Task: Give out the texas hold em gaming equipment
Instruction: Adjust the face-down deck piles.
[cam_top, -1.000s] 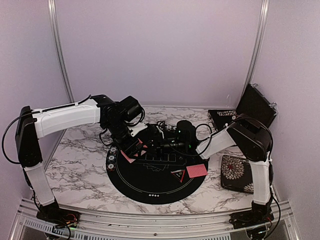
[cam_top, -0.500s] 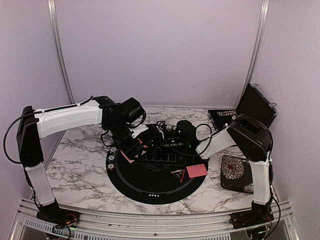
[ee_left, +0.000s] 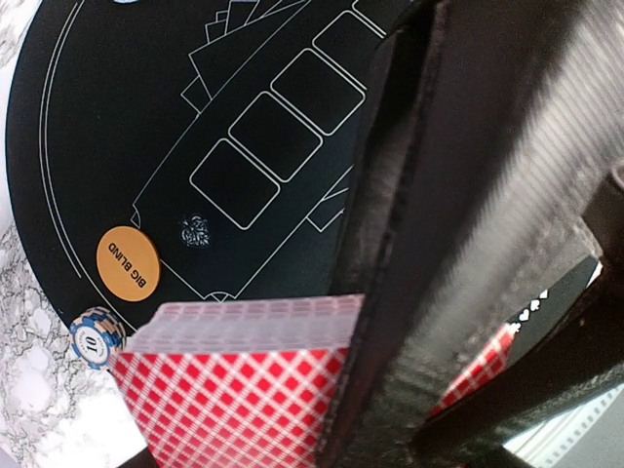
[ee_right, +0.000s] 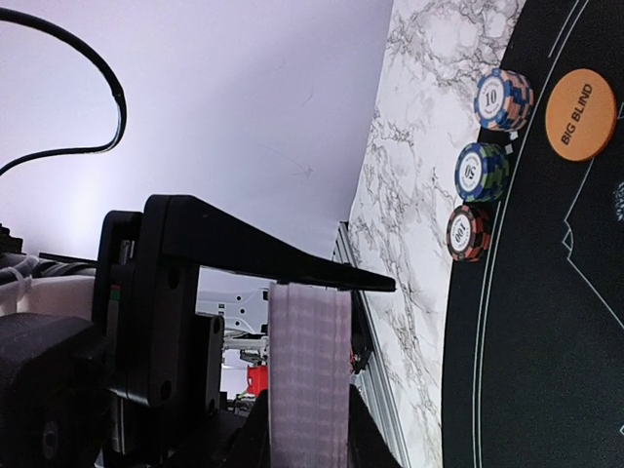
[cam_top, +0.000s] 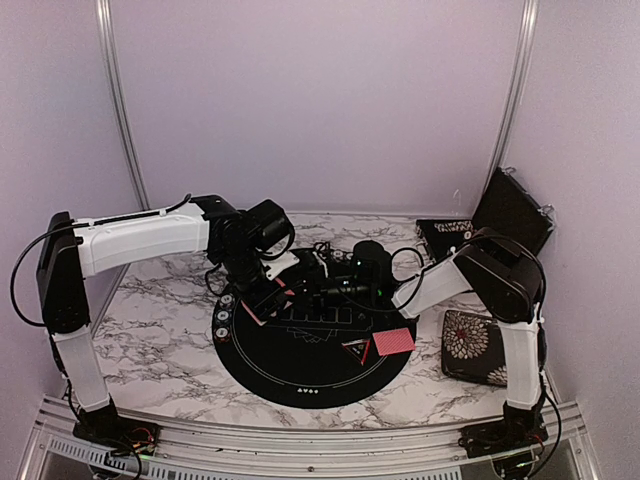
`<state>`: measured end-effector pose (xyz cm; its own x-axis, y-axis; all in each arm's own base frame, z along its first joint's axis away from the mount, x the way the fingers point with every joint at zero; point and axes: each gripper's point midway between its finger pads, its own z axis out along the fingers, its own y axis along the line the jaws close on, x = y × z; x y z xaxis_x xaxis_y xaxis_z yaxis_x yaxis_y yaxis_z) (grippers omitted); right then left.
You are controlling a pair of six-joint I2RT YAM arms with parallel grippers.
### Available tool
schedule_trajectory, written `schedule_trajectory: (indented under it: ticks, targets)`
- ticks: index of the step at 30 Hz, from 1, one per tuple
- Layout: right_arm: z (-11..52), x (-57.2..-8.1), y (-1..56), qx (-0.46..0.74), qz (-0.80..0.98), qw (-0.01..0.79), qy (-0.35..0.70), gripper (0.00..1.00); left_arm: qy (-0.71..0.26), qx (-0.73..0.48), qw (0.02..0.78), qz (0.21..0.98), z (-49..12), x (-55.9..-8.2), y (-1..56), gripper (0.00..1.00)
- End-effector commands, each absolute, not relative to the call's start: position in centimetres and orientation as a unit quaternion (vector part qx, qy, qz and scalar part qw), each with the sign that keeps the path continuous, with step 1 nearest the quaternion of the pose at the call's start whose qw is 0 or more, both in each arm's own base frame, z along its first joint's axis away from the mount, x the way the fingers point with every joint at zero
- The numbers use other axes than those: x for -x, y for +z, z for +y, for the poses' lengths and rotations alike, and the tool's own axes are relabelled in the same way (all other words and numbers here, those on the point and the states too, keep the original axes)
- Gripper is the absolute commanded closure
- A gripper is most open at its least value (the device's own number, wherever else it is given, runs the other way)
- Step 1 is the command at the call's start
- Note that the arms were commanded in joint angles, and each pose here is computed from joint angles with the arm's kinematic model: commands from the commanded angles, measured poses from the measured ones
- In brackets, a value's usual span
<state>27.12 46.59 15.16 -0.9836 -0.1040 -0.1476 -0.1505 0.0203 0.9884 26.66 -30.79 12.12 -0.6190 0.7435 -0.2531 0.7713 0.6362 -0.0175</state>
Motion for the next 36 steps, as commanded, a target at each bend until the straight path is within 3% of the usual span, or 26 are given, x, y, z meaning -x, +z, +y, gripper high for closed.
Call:
schedule_trajectory:
  ticks: [1,10,36]
  targets:
    - [46.9,-26.6,16.3,0.104,0.703,0.025,0.703,1.00,-0.057,-0.426,0.126,0.894,-30.9,-27.1,12.8,0.31]
    - [46.9,-26.7,16.1,0.106,0.709,0.030,0.696,0.99,-0.063,-0.430,0.124,0.892,-31.0,-26.9,12.8,0.38]
    - [46.9,-26.7,16.3,0.120,0.719,0.042,0.683,0.69,-0.091,-0.437,0.106,0.889,-31.2,-25.6,12.5,0.41]
